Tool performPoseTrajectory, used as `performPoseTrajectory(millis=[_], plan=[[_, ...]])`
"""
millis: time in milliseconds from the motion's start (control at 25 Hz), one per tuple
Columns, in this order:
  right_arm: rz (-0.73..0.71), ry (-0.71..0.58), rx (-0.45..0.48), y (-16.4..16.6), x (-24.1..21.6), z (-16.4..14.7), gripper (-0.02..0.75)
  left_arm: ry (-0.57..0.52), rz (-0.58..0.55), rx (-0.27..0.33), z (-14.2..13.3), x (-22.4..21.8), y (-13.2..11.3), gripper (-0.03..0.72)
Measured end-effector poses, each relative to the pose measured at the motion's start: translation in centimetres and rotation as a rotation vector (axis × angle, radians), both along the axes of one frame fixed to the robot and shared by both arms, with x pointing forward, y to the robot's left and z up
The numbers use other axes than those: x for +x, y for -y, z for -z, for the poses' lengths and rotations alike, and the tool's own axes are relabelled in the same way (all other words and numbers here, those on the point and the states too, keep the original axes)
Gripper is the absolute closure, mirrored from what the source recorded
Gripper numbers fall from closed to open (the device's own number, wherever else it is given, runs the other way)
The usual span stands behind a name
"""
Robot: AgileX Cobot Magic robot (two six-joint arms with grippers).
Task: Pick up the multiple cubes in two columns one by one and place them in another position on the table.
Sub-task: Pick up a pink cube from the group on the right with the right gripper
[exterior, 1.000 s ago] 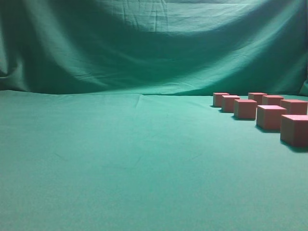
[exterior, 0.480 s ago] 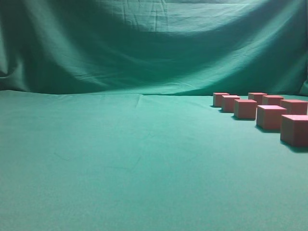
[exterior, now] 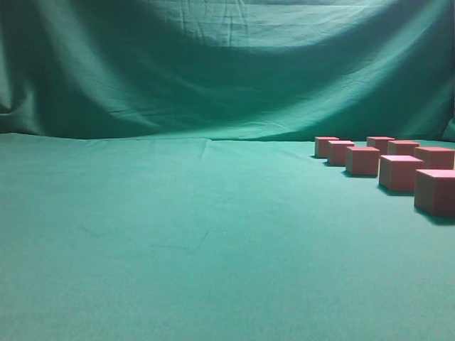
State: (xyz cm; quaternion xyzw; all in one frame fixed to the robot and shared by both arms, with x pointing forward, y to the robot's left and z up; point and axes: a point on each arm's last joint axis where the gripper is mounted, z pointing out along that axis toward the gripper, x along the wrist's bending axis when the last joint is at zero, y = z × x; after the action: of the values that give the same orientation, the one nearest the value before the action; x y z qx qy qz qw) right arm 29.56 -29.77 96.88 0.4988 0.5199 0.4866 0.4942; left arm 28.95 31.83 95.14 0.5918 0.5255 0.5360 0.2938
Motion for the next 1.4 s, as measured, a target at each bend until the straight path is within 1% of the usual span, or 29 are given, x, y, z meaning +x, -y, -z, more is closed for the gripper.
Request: performPoseTrajectory(millis=[80,200,240,280,360,480,560,640,840,960,1080,1240,1400], plan=[[0.003,0.073,0.017,0.0,0.0,-0.7,0.738,0.0,0.0,0.0,0.0,0.0,0.0,0.688],[0.003,0.255,0.091,0.1,-0.2,-2.3,0.738,0.0,0.0,0.0,0.0,0.0,0.0,0.688],[0.001,0.288,0.11,0.1,-0.3,-2.6,0.738,0.0,0.0,0.0,0.0,0.0,0.0,0.688],[-0.001,0.296,0.122,0.1,-0.4,-3.1,0.738,0.0,0.0,0.0,0.0,0.0,0.0,0.688],[-0.004,0.257,0.133,0.1,-0.6,-4.2,0.738,0.0,0.0,0.0,0.0,0.0,0.0,0.688],[-0.006,0.152,0.117,0.0,-1.4,-6.5,0.738,0.0,0.0,0.0,0.0,0.0,0.0,0.688],[-0.006,0.083,0.087,0.0,-1.6,-8.0,0.738,0.0,0.0,0.0,0.0,0.0,0.0,0.688],[-0.007,-0.015,0.047,-0.1,-1.1,-8.5,0.738,0.0,0.0,0.0,0.0,0.0,0.0,0.688],[-0.04,-0.387,-0.029,-0.3,1.2,-8.3,0.738,0.0,0.0,0.0,0.0,0.0,0.0,0.688],[-0.088,-0.534,-0.047,-0.7,2.1,-8.1,0.738,0.0,0.0,0.0,0.0,0.0,0.0,0.688],[-0.128,-0.611,-0.047,-1.1,2.8,-7.7,0.738,0.0,0.0,0.0,0.0,0.0,0.0,0.688],[-0.189,-0.688,0.004,-1.8,3.0,-7.3,0.738,0.0,0.0,0.0,0.0,0.0,0.0,0.688],[-0.297,-0.755,-0.042,-2.6,3.8,-8.7,0.738,0.0,0.0,0.0,0.0,0.0,0.0,0.688]])
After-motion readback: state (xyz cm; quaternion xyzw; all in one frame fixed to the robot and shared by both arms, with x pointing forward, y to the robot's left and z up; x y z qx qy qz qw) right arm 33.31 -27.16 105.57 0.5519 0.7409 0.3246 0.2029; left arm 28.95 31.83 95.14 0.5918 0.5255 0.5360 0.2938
